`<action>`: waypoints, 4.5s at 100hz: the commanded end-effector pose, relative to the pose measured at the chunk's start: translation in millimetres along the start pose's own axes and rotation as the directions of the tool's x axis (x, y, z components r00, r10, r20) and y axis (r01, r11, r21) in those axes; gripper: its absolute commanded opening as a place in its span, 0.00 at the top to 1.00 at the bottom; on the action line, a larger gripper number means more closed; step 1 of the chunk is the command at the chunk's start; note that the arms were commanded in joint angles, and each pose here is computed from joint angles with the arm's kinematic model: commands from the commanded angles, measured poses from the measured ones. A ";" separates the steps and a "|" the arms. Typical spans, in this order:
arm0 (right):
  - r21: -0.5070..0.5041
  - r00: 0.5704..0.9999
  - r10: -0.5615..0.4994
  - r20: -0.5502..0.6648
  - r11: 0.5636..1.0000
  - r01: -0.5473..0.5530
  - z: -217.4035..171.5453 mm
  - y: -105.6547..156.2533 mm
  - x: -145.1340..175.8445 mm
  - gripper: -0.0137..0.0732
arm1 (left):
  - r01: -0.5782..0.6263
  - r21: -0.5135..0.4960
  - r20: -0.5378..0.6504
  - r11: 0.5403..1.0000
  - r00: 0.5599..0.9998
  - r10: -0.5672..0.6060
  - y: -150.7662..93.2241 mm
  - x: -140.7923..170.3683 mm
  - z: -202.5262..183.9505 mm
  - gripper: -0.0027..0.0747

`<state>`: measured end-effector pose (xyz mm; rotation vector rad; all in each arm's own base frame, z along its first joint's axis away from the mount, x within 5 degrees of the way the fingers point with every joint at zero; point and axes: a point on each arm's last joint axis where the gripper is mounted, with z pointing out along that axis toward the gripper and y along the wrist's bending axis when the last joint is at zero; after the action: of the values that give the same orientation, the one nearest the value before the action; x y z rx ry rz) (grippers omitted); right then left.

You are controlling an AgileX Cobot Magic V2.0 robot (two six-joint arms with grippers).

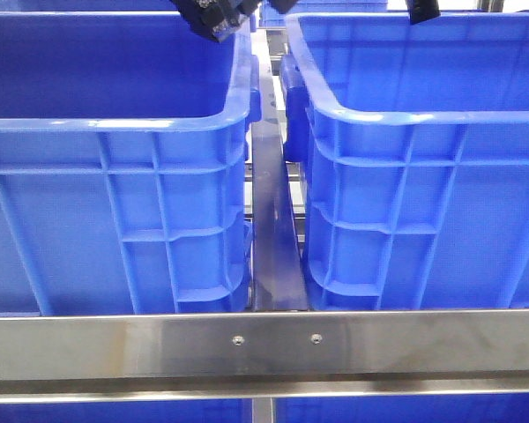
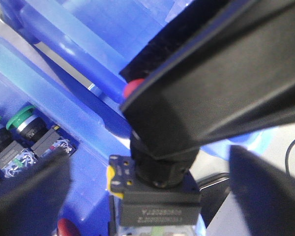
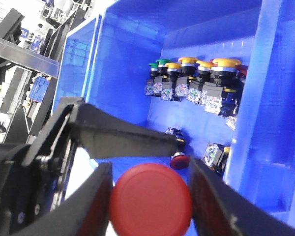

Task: Pick red and yellow buttons and place in box

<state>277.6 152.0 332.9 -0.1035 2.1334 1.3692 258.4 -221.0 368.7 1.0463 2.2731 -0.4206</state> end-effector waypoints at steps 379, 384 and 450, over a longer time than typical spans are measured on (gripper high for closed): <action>0.718 0.635 -0.753 0.173 0.538 0.442 -152.2 -29.0 77.6 0.92 | 0.009 -0.091 0.034 0.996 0.999 -0.006 18.7 -1.7 -27.5 0.10; 0.717 0.637 -0.752 0.171 0.539 0.443 -151.9 -29.5 78.0 0.92 | 0.032 -0.110 0.034 0.993 0.999 -0.029 28.3 0.2 -29.3 0.10; 0.715 0.637 -0.752 0.171 0.540 0.445 -151.7 -29.4 78.1 0.92 | 0.542 -0.243 0.074 0.805 0.838 -0.541 140.4 37.9 -28.9 0.10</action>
<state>157.9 29.6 302.5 -0.2318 1.7738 0.1914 334.1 -93.1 345.6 0.2947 2.6011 -0.2908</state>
